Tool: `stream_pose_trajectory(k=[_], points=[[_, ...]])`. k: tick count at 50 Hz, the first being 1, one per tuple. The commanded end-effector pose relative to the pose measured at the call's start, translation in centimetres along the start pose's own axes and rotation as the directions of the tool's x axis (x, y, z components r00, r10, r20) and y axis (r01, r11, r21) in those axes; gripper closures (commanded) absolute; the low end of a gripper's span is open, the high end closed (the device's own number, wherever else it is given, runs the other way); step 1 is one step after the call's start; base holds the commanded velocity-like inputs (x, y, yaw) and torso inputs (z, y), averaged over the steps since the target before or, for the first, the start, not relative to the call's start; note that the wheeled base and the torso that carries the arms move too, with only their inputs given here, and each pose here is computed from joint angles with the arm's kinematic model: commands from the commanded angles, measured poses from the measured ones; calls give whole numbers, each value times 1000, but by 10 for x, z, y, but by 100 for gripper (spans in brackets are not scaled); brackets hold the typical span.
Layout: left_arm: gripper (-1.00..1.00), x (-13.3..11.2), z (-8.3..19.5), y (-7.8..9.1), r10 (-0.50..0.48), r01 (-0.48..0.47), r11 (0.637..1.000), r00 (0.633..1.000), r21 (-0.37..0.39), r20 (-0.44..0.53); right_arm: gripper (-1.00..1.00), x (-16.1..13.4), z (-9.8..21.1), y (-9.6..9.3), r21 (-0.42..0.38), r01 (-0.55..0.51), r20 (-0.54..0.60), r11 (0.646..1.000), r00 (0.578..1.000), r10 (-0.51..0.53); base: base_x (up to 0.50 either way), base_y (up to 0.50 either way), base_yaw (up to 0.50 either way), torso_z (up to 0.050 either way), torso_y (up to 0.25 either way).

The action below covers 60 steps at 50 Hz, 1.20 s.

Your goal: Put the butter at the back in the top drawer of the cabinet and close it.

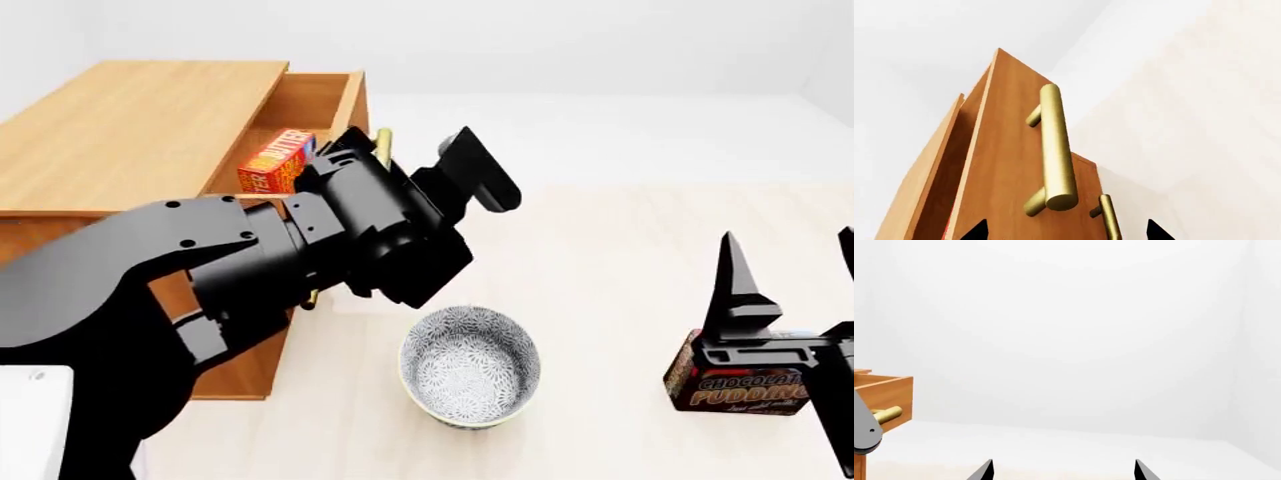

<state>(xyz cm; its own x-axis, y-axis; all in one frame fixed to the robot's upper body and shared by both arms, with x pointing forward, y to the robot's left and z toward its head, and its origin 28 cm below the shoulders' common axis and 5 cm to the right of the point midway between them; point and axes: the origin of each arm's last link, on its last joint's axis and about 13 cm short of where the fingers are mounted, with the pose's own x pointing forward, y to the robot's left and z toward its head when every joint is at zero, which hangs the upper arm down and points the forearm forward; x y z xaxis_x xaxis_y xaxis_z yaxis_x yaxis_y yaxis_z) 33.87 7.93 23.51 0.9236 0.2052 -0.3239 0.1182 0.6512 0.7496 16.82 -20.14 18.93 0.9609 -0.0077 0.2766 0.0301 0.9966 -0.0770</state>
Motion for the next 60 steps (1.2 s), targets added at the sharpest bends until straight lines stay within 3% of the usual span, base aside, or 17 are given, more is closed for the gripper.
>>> stream_pose_trajectory(k=[1, 30, 50, 60], points=[[-100, -4, -15, -24, -213, 204, 976, 967, -79, -140, -100, -1, 2, 1, -2, -4, 7, 1000, 1000, 4, 0, 0, 0, 0, 0], [-100, 16, -19, -3, -29, 13, 998, 966, -65, -256, -100, 9, 10, 5, -3, -26, 10, 1000, 1000, 26, -1, 0, 0, 0, 0], [-100, 36, -34, 11, 117, -124, 992, 937, 1, -330, -100, 13, 13, 9, -5, -40, 13, 999, 999, 40, 0, 0, 0, 0, 0], [-100, 43, -51, 21, 146, -159, 987, 916, -4, -373, -100, 15, 15, 12, -7, -54, 16, 998, 998, 55, 0, 0, 0, 0, 0]])
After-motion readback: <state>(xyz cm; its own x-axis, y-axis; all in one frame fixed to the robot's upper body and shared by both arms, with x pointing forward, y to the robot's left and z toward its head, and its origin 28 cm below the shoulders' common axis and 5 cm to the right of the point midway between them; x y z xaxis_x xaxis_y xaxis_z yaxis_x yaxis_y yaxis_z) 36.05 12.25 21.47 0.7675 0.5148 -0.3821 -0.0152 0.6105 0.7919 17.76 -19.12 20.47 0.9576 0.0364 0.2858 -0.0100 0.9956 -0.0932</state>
